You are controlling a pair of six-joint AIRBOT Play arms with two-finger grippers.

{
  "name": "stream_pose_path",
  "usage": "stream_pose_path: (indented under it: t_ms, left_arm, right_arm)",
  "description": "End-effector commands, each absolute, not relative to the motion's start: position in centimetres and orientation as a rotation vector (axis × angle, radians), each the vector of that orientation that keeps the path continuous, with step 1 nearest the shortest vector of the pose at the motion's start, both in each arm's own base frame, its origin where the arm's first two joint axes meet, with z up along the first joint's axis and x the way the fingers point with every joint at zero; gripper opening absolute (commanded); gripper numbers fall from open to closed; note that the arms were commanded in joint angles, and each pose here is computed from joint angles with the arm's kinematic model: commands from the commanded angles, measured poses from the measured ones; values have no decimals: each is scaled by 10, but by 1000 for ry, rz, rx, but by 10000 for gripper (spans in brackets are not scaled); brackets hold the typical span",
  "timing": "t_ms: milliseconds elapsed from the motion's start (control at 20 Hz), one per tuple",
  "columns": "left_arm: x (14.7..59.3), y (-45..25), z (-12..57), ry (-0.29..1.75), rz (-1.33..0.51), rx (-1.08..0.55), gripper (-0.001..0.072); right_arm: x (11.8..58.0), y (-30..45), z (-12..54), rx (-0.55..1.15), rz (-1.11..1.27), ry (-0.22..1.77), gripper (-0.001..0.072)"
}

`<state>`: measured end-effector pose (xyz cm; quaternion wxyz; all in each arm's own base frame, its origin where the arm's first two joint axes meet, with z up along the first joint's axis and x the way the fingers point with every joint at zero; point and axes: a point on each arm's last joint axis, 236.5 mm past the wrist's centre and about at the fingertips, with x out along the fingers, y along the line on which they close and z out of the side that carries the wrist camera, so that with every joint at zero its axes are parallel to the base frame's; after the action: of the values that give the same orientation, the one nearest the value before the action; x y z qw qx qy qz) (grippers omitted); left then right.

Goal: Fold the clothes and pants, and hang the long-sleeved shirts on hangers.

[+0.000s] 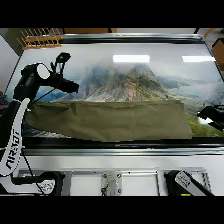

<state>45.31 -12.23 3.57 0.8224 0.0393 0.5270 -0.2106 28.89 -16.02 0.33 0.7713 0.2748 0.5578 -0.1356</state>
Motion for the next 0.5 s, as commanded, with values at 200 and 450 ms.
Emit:
stream_pose_path:
  t_ms: [200,450]
  left_arm:
    - [387,-256,38,1198,-765,-117,19]
    - [361,-294,25,1209,-830,-67,18]
  right_arm:
    - [297,-165,-88,790,15,1337,715]
    - [316,-137,-110,835,146,1351,715]
